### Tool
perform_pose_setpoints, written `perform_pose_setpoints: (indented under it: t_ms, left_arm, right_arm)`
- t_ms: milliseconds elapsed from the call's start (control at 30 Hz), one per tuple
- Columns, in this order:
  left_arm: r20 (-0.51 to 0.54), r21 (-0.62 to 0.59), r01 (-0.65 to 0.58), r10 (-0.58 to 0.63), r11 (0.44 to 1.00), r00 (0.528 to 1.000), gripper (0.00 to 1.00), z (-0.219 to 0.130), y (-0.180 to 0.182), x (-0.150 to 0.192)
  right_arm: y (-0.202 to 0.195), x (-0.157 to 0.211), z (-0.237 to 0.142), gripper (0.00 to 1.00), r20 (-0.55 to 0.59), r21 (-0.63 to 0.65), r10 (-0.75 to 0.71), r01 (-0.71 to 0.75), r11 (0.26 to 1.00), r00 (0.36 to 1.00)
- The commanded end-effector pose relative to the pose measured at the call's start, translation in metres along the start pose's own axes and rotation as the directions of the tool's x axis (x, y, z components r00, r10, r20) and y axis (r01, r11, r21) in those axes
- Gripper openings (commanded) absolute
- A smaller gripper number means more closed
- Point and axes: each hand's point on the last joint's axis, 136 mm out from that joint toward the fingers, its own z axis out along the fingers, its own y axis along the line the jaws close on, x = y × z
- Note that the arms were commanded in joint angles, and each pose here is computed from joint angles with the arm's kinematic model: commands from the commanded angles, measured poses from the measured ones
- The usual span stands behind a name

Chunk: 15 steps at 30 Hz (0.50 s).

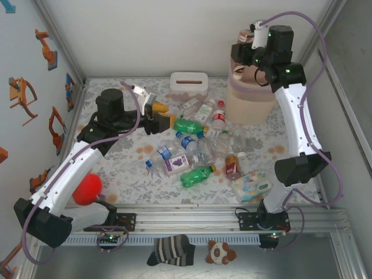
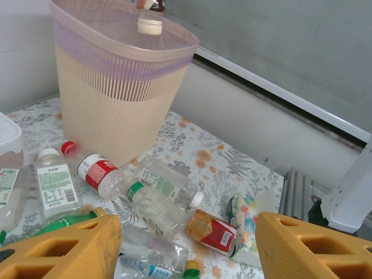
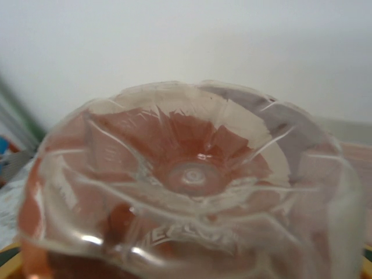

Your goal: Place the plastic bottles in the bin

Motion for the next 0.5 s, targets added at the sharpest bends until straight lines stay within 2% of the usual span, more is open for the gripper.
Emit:
perform_pose_setpoints:
  t_ms: [0, 167, 467]
  left_arm:
    - [0.001, -0.019, -0.017, 0.017, 1.000, 1.000, 0.62, -0.005, 0.001, 0.002]
    - [-0.006, -0.031, -0.002, 0.002, 1.000, 1.000, 0.61, -0.005, 0.004, 0.005]
    - [-0.007, -0.039, 0.006, -0.007, 0.999, 1.000, 0.61, -0.005, 0.006, 0.004]
  right_arm:
    - [-0.036, -0.013, -0.003, 0.53, 0.034, 0.103, 0.007, -0.010, 0.995, 0.999]
    - [-0.078, -0.008, 0.006, 0.52, 0.024, 0.174, 0.046, -0.050, 0.983, 0.999]
    - [-0.138, 0.036, 0.037, 0.52, -0.104, 0.296, 0.116, -0.081, 0.952, 0.988]
